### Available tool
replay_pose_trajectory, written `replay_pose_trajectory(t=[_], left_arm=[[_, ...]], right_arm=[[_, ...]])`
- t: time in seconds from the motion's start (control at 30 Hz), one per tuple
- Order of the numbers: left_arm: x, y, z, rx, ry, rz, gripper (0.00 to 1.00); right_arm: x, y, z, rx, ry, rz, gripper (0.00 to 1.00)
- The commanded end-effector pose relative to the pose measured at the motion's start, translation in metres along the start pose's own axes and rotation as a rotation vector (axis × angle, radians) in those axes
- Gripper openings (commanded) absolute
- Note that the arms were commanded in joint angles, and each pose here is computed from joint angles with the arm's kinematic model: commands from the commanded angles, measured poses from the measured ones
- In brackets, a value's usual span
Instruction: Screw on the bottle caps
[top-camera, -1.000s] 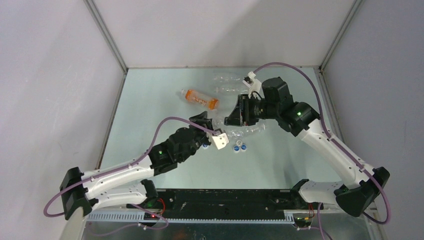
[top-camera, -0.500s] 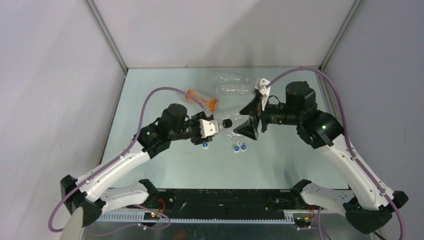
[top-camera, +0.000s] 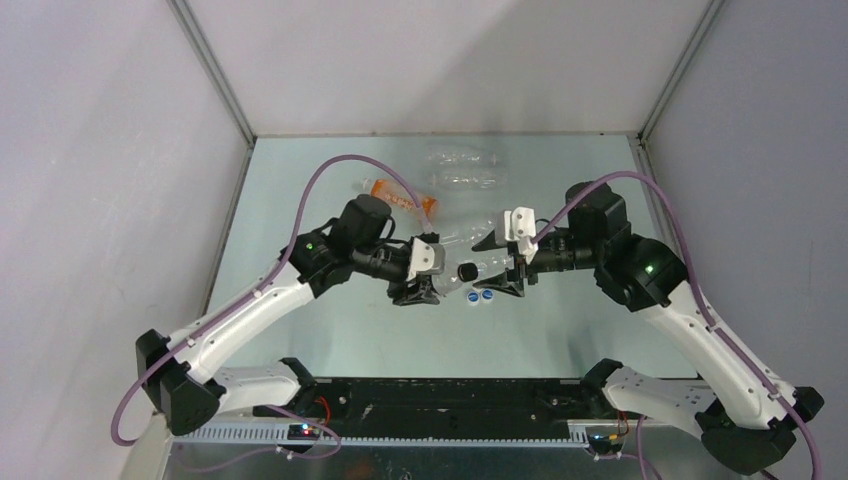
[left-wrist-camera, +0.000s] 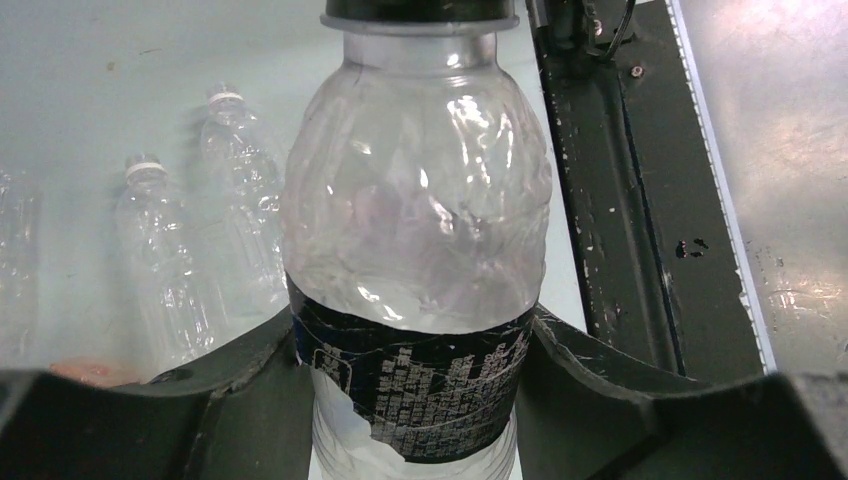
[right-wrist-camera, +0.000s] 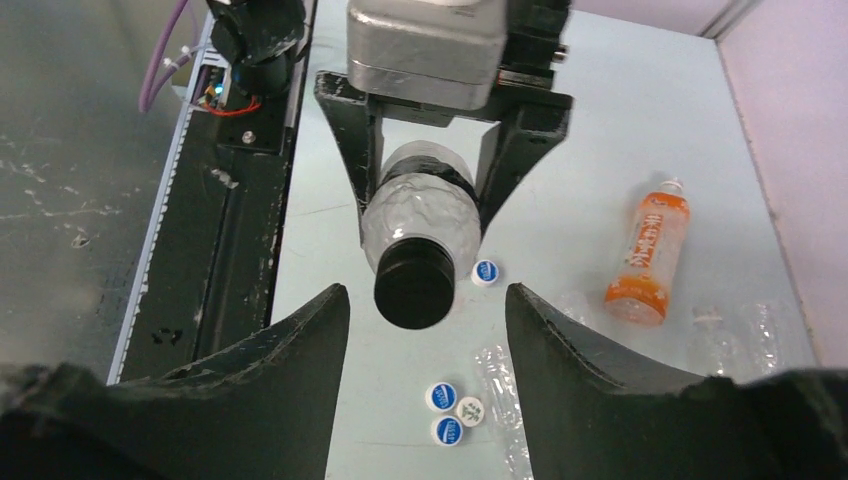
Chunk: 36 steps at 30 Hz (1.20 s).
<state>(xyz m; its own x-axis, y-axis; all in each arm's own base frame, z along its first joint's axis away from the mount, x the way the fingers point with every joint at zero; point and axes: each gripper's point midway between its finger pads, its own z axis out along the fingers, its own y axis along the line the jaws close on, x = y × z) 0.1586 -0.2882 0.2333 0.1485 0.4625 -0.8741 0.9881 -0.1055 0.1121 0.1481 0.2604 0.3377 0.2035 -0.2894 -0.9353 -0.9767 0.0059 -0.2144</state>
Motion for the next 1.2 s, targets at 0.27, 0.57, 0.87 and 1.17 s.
replay_pose_trajectory(t=[0.27, 0.57, 0.87, 1.17], left_arm=[[-0.030, 0.003, -0.002, 0.042, -0.069, 0.020, 0.00], [-0.029, 0.020, -0.005, -0.054, -0.045, 0.048, 0.00], [-0.042, 0.079, -0.030, -0.629, -0.032, 0.234, 0.00], [-0.037, 0.088, -0.036, -0.884, 0.013, 0.350, 0.00]], right_arm=[[0.008, 0.009, 0.018, -0.089, 0.018, -0.030, 0.50], [0.003, -0.001, 0.025, -0.043, 0.001, 0.119, 0.19], [0.002, -0.035, 0.034, 0.221, -0.021, 0.736, 0.00], [0.005, -0.055, 0.037, 0.289, -0.069, 1.025, 0.02]])
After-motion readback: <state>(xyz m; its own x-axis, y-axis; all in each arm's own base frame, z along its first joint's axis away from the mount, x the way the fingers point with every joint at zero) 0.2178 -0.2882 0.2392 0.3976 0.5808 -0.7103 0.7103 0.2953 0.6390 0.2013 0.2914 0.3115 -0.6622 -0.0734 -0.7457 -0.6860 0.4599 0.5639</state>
